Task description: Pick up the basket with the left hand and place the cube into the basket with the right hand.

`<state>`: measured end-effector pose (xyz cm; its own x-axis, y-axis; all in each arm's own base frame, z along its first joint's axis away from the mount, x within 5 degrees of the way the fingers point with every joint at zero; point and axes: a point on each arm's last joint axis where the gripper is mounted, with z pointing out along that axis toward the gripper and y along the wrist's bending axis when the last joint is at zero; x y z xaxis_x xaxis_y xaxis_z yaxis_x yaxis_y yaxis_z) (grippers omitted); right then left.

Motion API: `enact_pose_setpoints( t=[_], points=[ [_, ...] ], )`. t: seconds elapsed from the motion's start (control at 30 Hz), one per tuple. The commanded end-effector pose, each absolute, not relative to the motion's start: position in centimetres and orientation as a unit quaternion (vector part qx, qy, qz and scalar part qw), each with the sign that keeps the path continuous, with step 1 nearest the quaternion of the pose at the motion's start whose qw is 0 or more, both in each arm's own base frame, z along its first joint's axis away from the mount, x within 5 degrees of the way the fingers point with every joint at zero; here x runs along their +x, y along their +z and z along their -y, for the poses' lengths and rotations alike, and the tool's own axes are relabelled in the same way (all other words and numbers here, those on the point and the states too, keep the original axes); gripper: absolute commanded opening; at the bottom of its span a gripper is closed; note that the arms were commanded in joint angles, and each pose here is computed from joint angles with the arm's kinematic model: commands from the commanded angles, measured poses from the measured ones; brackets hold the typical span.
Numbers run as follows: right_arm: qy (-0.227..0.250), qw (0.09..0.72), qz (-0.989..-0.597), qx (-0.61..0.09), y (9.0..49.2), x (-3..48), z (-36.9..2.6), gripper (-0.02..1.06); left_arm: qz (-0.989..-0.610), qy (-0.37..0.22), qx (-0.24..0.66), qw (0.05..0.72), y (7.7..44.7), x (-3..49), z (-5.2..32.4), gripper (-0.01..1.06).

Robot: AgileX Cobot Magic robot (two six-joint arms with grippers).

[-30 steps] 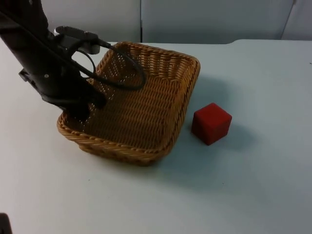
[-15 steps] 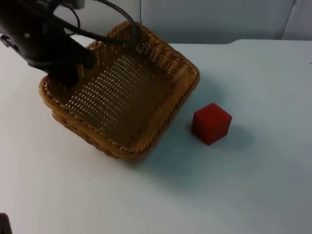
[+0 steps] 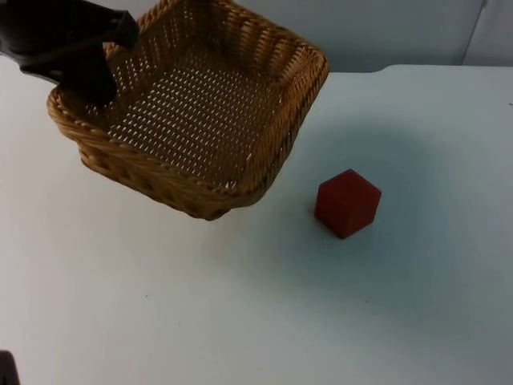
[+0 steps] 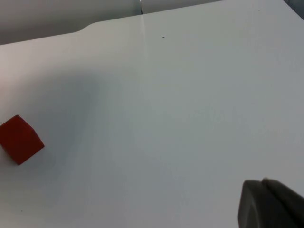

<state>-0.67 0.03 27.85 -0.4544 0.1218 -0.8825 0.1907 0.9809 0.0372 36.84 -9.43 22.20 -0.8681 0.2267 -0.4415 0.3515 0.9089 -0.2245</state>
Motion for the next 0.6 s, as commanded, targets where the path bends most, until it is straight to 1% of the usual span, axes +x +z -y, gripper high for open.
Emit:
enact_pose_setpoints(
  t=[0.0,0.57],
  points=[
    [-0.039,0.516,-0.851,0.091,27.80,-0.66,0.02,0.00,-0.952,-0.168,0.138,0.216,22.85,36.71,9.63,0.00],
    [-0.039,0.516,-0.851,0.091,27.80,-0.66,0.02,0.00,-0.951,-0.174,0.133,0.217,22.89,36.73,9.72,0.00]
  ],
)
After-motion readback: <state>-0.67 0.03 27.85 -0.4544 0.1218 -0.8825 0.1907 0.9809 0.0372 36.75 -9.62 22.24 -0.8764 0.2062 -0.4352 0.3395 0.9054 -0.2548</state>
